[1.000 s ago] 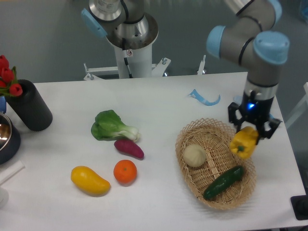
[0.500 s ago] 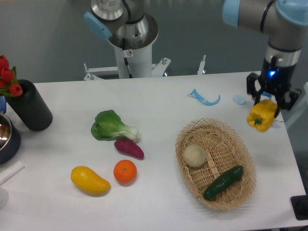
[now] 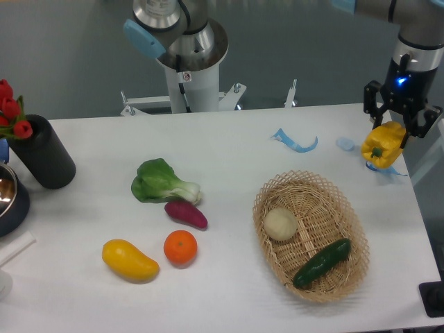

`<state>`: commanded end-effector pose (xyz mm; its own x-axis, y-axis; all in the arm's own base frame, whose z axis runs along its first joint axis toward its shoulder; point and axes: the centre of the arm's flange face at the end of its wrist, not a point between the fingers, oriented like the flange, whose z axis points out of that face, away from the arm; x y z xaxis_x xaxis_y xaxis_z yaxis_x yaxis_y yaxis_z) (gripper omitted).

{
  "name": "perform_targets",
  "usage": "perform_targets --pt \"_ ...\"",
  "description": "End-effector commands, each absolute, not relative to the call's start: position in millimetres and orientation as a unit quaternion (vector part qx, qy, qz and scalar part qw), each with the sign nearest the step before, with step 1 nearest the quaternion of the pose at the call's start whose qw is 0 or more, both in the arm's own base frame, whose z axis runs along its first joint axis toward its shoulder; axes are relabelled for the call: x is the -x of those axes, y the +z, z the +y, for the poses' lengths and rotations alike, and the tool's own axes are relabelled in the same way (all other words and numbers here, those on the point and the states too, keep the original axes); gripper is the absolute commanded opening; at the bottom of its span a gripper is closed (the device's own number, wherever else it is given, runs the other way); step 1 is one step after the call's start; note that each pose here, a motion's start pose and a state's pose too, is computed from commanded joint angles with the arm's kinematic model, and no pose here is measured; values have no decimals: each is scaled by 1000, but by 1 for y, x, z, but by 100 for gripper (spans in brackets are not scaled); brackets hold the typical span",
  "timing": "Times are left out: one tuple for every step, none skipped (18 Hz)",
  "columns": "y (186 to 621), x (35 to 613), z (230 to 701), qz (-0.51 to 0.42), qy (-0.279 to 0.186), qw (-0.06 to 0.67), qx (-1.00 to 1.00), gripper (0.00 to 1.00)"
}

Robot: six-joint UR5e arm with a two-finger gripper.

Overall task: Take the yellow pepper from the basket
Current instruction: 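Carry the held pepper up and away from the basket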

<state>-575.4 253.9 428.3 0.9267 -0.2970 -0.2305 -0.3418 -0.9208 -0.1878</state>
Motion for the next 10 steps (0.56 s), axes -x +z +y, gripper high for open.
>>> perform_targets --pt "429 576 254 163 101 113 975 34" --pt "429 575 255 164 101 113 975 34" --pt "430 576 255 163 101 113 975 34" --pt "430 575 255 163 100 113 975 34" --pt "431 576 255 163 102 113 975 34" --pt "432 576 256 162 103 114 975 34" --pt "434 576 256 162 104 114 975 34" --pt "435 576 257 162 105 114 974 34" --pt "435 575 259 164 104 115 974 34" --pt "435 575 260 164 104 115 974 34"
